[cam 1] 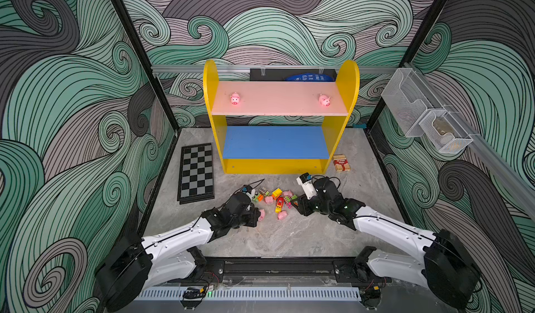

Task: Organize plastic toys on shelves
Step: Pick up the plastic toy at the center of the board, then place the plastic toy on the shelf.

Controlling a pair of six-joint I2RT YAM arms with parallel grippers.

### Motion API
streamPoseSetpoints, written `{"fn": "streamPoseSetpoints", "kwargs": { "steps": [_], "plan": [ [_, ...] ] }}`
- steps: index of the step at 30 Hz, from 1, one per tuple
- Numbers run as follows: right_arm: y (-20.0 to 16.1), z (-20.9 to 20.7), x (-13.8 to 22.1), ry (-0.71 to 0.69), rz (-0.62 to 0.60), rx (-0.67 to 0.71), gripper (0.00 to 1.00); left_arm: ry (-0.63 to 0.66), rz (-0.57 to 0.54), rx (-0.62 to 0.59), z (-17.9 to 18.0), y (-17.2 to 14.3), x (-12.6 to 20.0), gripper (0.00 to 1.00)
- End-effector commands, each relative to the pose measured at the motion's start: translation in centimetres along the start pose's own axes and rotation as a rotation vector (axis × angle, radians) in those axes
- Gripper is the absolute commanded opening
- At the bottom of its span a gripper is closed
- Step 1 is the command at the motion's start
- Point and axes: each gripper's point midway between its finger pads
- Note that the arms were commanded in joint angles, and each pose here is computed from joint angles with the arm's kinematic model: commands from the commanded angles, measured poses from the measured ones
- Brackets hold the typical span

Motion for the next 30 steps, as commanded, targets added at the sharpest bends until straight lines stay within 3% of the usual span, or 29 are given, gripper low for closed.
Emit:
{"fn": "streamPoseSetpoints", "kwargs": {
  "steps": [1, 9, 18, 30],
  "plan": [
    [1.0, -0.8, 0.1, -0.050, -0.059, -0.032, 0.46, -0.031, -0.082, 0.021, -2.1, 3.6, 1.7, 0.00],
    [1.1, -2.3, 0.1, -0.107, -0.092, -0.071, 0.46, -0.130, -0.236, -0.006, -7.2, 10.6, 5.8, 0.00],
    [1.2, -3.6, 0.2, -0.129, -0.114, -0.102, 0.46, -0.127, -0.355, -0.056, -11.1, 18.7, 10.7, 0.00],
    [1.2, -3.9, 0.2, -0.124, -0.121, -0.109, 0.47, -0.058, -0.508, -0.042, -11.5, 28.9, 15.8, 0.00]
  ]
}}
Point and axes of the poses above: each gripper's point midway between its finger pads, its own x axis back along the fingers, its own z axis along the line the jaws close on, y = z × x, and after that the axes turned 1 degree about -x, right-handed
